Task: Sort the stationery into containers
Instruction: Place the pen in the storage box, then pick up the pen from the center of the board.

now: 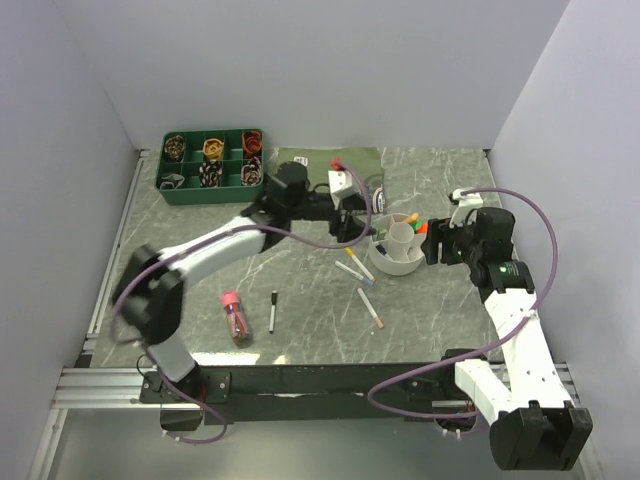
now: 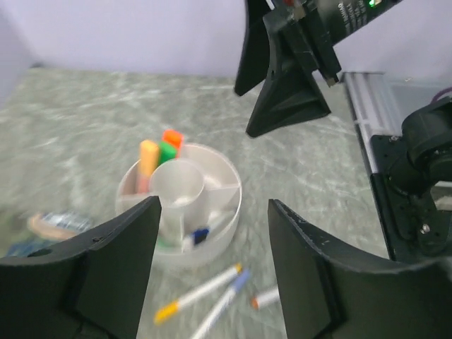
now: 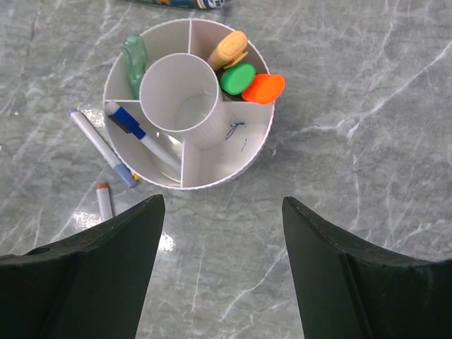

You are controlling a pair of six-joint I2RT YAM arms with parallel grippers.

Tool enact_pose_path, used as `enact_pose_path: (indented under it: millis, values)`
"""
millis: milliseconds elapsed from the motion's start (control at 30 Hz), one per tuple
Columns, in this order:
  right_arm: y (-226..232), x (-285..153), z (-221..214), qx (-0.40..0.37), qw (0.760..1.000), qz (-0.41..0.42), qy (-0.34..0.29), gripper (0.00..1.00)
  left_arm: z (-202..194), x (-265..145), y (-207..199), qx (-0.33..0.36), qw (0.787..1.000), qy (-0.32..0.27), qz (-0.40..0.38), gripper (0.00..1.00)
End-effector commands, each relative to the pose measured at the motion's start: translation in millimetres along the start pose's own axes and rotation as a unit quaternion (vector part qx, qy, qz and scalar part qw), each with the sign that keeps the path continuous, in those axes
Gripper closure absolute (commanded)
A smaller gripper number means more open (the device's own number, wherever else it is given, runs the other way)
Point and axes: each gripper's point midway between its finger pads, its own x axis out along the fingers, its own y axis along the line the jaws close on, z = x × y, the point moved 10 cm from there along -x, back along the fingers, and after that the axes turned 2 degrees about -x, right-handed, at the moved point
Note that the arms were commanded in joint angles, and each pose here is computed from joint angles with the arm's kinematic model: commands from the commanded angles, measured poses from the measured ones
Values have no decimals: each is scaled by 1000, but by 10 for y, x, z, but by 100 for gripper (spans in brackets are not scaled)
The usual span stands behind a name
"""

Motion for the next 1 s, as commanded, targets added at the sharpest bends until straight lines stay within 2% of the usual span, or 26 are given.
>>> enact_pose_path:
  millis: [0,33,67,133,167,200,233,267,300,333,400,500,633,967]
  values:
    - [45,-84,115,-9,999,11,-47,25,203,-589,-266,-18,985,119,127,30]
    - [43,-86,106,-8,999,8,-45,25,190,-718,-264,-57,973,141,174,30]
    - [44,-96,106,-8,999,7,-47,25,99,-860,-329,-103,956,189,198,29]
    - [44,-91,101,-5,999,6,-46,25,-1,-1036,-319,-160,914,247,278,31]
    - [49,-85,97,-2,999,9,-45,25,-133,-1072,-310,-192,892,280,299,32]
    - [56,-72,96,4,999,13,-43,25,-270,-1173,-393,-241,857,331,312,35]
    - [67,-66,108,6,999,21,-43,24,-381,-1216,-405,-282,833,346,328,37]
    - [70,-45,110,9,999,25,-38,24,-461,-1266,-435,-293,823,346,343,38]
    - [73,-32,117,11,999,28,-37,25,-688,-1350,-505,-315,801,349,370,41]
    - [73,-28,146,10,999,29,-39,24,-752,-1465,-501,-316,784,347,406,42]
    - [77,3,171,6,999,33,-35,25,-925,-1580,-606,-348,762,359,413,48]
    - [76,0,229,-2,999,33,-37,25,-971,-1655,-650,-373,743,349,433,53]
    - [79,-2,224,0,999,33,-37,25,-1146,-1714,-686,-400,715,370,438,50]
    - [109,-50,79,8,999,31,-32,25,-1387,-1622,-637,-425,707,396,402,47]
